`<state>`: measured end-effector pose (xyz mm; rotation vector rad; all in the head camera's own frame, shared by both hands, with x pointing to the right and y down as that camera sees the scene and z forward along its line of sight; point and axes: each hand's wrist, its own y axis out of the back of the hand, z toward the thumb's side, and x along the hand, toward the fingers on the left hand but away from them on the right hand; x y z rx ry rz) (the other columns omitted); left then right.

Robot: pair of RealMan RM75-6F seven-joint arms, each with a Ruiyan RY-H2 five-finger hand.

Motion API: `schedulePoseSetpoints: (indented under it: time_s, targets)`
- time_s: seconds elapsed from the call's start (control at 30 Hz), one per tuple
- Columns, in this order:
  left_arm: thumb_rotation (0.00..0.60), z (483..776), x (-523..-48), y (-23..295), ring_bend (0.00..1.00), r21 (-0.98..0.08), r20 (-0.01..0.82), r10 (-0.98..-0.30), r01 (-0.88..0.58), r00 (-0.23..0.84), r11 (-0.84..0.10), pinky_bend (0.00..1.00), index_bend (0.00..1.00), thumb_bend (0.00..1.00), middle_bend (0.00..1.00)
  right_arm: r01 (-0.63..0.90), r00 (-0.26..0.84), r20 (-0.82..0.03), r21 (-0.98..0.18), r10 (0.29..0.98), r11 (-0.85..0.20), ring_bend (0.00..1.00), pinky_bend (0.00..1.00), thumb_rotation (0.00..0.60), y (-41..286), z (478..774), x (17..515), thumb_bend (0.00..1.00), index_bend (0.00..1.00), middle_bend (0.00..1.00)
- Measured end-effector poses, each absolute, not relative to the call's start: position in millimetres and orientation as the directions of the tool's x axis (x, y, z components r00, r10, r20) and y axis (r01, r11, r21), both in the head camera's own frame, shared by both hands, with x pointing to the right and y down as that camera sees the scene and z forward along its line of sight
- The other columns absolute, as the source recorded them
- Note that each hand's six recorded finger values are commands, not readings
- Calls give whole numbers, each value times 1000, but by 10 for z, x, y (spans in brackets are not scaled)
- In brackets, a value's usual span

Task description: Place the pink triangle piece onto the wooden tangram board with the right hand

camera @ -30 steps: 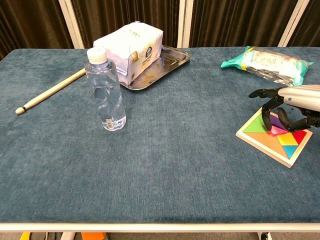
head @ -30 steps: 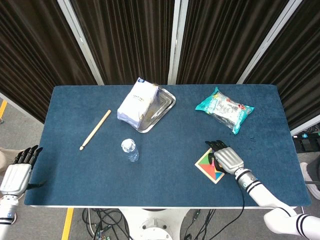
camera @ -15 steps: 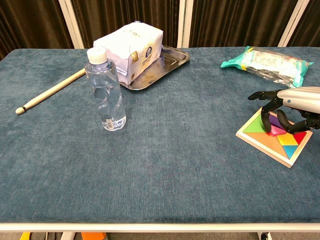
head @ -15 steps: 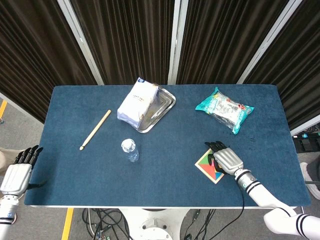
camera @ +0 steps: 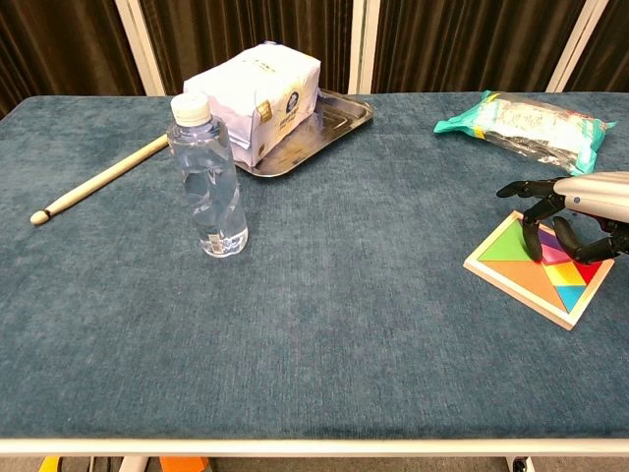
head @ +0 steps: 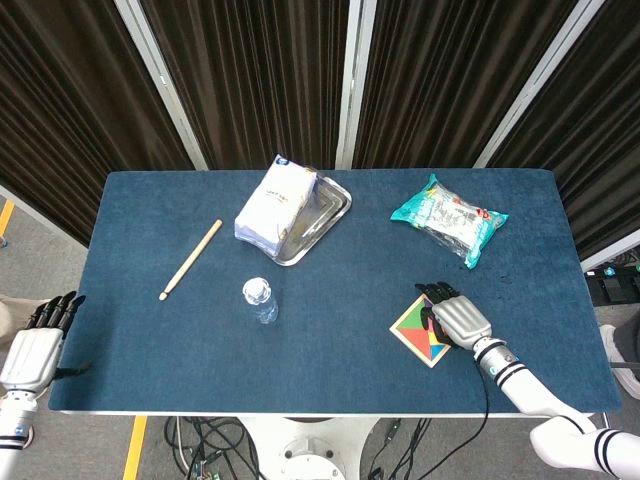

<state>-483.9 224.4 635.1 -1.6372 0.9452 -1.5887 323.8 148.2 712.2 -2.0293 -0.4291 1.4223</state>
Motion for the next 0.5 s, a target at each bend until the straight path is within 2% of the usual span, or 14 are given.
schedulePoseSetpoints:
  time_s: [0.5]
  targets:
    - [600, 6353, -4846, 2250, 0, -851, 523, -852, -52, -2, -523, 103, 45, 0, 0, -63, 373, -712, -659, 595, -750, 0, 0, 572, 1453, 7105, 3231, 869, 486, 31]
